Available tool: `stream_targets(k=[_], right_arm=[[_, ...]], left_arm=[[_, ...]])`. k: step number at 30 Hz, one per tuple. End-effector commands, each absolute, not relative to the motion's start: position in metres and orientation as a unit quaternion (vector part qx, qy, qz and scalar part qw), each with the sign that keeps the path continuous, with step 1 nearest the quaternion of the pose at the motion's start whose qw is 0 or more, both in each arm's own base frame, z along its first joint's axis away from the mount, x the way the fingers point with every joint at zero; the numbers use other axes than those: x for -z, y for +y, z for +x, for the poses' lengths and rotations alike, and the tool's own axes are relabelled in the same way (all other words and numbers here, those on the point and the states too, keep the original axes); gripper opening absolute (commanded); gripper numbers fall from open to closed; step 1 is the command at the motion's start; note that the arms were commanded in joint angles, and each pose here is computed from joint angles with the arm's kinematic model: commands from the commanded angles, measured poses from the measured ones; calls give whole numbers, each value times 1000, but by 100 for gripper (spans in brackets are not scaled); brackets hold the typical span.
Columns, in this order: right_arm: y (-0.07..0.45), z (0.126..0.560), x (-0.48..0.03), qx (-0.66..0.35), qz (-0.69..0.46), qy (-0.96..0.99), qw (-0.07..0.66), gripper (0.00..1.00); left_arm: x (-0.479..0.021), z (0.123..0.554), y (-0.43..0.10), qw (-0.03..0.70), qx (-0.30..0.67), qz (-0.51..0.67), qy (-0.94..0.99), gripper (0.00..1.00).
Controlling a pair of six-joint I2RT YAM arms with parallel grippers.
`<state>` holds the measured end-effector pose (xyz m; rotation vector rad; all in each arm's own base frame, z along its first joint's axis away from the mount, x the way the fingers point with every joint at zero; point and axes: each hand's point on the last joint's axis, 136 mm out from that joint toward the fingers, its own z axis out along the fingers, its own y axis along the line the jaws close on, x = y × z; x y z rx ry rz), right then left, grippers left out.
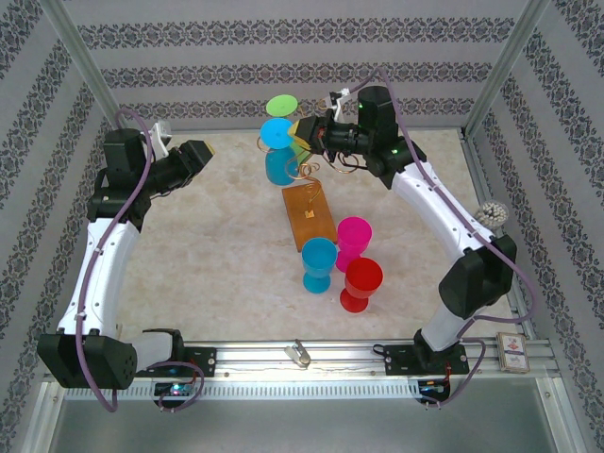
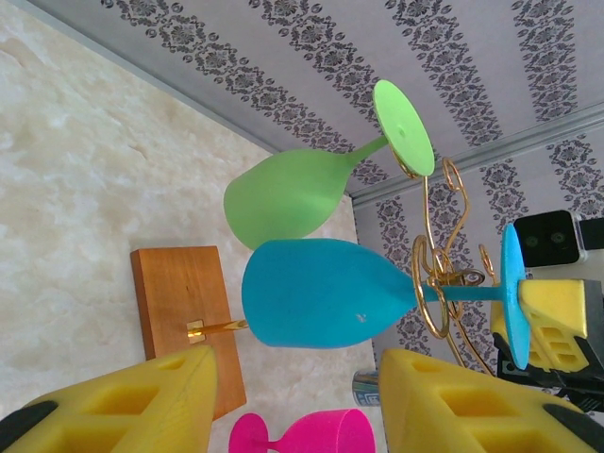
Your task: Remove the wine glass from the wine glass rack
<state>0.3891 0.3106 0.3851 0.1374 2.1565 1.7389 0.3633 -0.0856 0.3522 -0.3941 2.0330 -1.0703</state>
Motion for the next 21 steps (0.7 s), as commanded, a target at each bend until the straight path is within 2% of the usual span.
stream_targets(k=[1,21], right_arm=[[313,369,-408,-636,29,748,187,0],[309,356,-407,-643,45,742,184,0]], left_arm=[[-357,359,-81,406,418,-157,797,49],[-355,357,-81,406,420,-156,796,49]])
